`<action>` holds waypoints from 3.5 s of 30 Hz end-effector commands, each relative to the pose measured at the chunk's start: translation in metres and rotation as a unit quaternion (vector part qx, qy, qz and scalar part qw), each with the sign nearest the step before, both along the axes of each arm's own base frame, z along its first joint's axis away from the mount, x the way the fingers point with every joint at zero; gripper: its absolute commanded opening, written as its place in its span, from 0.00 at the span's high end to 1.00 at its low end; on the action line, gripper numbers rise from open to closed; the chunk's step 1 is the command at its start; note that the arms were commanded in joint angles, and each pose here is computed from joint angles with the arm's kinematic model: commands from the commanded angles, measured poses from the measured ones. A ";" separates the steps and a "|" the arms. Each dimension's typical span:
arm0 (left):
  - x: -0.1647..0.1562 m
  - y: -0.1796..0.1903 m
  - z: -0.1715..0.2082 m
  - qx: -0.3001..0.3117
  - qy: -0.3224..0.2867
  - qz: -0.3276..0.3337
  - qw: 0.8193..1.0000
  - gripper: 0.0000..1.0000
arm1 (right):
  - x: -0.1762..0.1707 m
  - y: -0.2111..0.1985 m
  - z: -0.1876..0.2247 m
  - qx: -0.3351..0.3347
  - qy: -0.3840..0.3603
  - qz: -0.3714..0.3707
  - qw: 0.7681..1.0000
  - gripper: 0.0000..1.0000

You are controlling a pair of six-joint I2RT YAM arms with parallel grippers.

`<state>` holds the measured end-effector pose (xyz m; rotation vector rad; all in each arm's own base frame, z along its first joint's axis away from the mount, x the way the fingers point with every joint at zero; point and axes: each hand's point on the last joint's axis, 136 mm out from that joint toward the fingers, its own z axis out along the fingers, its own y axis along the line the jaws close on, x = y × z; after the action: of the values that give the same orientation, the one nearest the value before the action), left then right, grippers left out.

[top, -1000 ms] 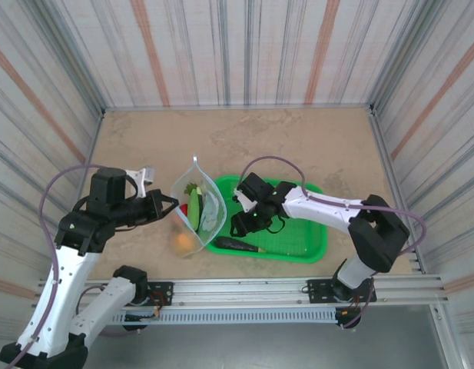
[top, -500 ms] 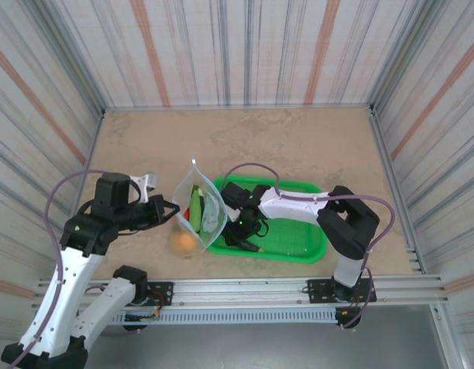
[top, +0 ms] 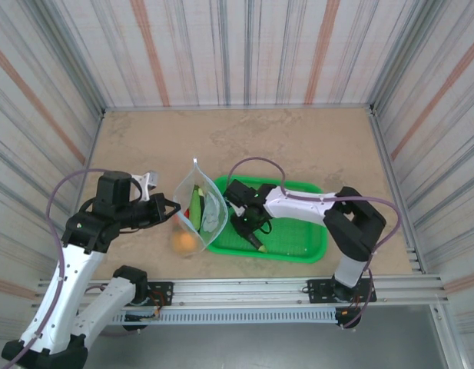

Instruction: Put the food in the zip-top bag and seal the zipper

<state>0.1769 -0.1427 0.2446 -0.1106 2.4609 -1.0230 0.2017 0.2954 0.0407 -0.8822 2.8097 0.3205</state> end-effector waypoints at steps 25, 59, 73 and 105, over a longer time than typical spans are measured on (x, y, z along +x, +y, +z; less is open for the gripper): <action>0.002 -0.011 0.037 -0.042 -0.022 -0.012 0.999 1.00 | 0.031 -0.021 0.316 0.395 -0.264 -0.108 0.873 0.70; 0.009 -0.016 0.047 -0.054 -0.028 -0.015 0.998 1.00 | -0.009 0.127 0.204 0.380 -0.255 -0.060 0.887 0.63; 0.007 -0.013 0.048 -0.048 -0.034 -0.015 0.998 1.00 | -0.004 0.113 0.240 0.369 -0.260 -0.029 0.892 0.43; 0.014 -0.006 0.034 -0.004 -0.047 -0.013 0.999 1.00 | -0.125 -0.084 0.128 0.065 0.096 -0.119 0.986 0.75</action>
<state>0.1904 -0.1477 0.2737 -0.0825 2.3970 -1.0404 0.1138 0.2248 0.1848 -0.4653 2.7736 0.5935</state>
